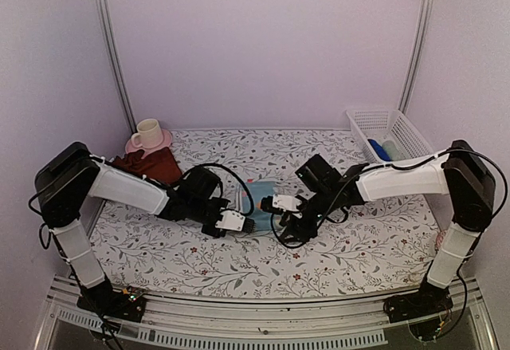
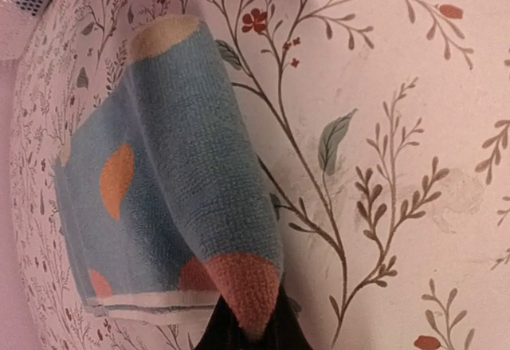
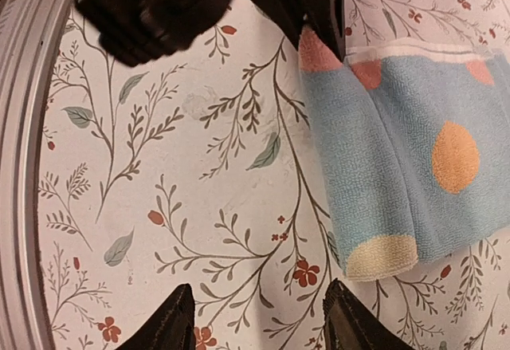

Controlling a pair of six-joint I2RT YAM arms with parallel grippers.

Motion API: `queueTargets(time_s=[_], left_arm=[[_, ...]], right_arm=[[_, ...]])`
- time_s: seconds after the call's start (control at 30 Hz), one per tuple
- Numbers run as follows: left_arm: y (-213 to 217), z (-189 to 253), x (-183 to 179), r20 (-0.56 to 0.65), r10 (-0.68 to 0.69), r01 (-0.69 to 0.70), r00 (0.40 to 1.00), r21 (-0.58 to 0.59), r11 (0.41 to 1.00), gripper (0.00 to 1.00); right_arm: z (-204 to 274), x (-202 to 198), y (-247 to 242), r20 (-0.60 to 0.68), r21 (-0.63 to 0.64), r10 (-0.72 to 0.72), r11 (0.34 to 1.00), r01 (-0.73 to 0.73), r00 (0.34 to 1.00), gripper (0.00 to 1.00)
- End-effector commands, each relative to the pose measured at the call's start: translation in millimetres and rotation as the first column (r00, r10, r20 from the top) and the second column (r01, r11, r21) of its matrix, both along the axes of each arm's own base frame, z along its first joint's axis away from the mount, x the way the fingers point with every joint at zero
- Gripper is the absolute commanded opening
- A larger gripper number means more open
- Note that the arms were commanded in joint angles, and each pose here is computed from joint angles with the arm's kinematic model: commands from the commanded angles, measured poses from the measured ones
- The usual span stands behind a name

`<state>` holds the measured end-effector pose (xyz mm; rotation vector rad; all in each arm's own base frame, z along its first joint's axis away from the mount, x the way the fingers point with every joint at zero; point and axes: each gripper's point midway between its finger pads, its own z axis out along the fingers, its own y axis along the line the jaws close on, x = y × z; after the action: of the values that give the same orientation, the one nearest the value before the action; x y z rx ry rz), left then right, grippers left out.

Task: Roll the towels
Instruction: Roll the towel at the center of the board.

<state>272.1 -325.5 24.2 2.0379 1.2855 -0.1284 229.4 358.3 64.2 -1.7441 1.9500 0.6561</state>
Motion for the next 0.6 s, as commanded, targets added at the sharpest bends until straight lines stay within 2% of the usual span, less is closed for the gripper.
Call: queueTargets(time_s=[0.0, 0.23, 0.43, 0.57], left_arm=[[14, -13, -17, -0.235, 0.033, -0.020, 0.971, 0.057, 0.998, 0.00], [17, -15, -17, -0.385, 0.060, -0.026, 0.921, 0.093, 0.995, 0.00], [14, -19, -10, -0.442, 0.088, -0.040, 0.893, 0.117, 0.992, 0.00], [16, -29, -12, -0.495, 0.112, -0.040, 0.861, 0.154, 0.987, 0.00]], right_arm=[[23, 24, 7, 0.332, 0.097, -0.030, 0.995, -0.002, 0.943, 0.57], [26, 28, 10, 0.599, 0.071, -0.007, 0.997, -0.044, 0.801, 0.58], [16, 40, 20, 0.696, -0.001, 0.017, 1.000, -0.023, 0.718, 0.58], [5, 39, 30, 0.713, -0.039, 0.064, 0.998, -0.052, 0.699, 0.58]])
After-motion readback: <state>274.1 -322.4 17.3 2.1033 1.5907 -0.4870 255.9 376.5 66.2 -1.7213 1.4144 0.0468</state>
